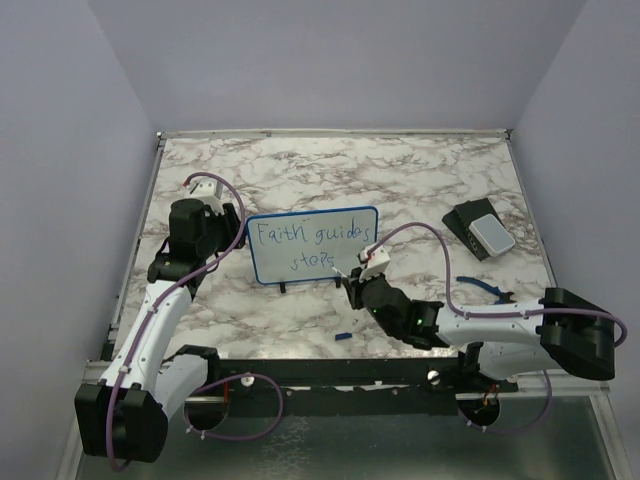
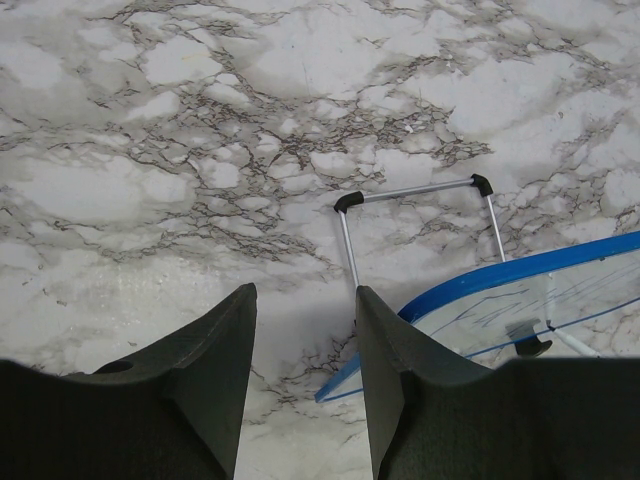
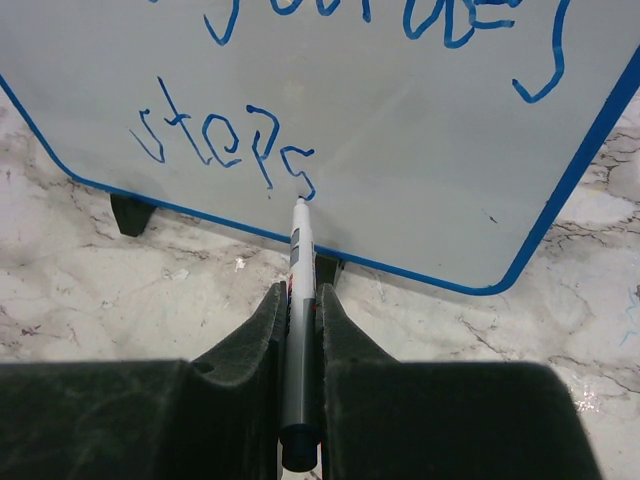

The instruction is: Write a sentence on the whiteboard

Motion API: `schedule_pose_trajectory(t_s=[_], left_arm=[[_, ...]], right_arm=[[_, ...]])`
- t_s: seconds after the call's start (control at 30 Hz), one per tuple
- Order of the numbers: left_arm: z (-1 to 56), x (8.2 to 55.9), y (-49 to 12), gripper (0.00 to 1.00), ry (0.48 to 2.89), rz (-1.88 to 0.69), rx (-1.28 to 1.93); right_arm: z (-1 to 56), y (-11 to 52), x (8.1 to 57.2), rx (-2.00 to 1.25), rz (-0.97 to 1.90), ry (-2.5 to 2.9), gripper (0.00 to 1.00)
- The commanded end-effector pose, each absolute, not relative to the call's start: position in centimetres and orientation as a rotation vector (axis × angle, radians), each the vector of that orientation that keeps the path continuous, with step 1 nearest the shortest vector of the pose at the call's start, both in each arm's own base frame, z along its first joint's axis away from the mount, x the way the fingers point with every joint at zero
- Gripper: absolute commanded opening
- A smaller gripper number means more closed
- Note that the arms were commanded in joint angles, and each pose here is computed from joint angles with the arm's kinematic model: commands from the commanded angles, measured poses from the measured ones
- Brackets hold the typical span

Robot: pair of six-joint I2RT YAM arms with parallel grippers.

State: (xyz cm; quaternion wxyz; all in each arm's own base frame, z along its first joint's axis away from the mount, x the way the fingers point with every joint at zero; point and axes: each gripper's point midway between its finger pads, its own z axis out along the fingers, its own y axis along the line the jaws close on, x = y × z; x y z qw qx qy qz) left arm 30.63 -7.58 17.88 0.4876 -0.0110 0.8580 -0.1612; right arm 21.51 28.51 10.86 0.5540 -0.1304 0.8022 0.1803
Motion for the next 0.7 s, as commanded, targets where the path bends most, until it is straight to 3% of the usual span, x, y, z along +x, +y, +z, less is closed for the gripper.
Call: schedule_pose_trajectory(t_s=[0.0, 0.67], left_arm=[[17.6, 30.3, -7.8, 0.47, 2.088, -0.401, -0.016], [17.6, 30.3, -7.8, 0.47, 2.089, -0.405, -0.017]], right_arm=[[12.4, 29.8, 22.0, -0.304, 0.472, 1.849, 0.01], [12.9, 26.6, 21.6, -0.225, 0.413, 1.885, 0.01]])
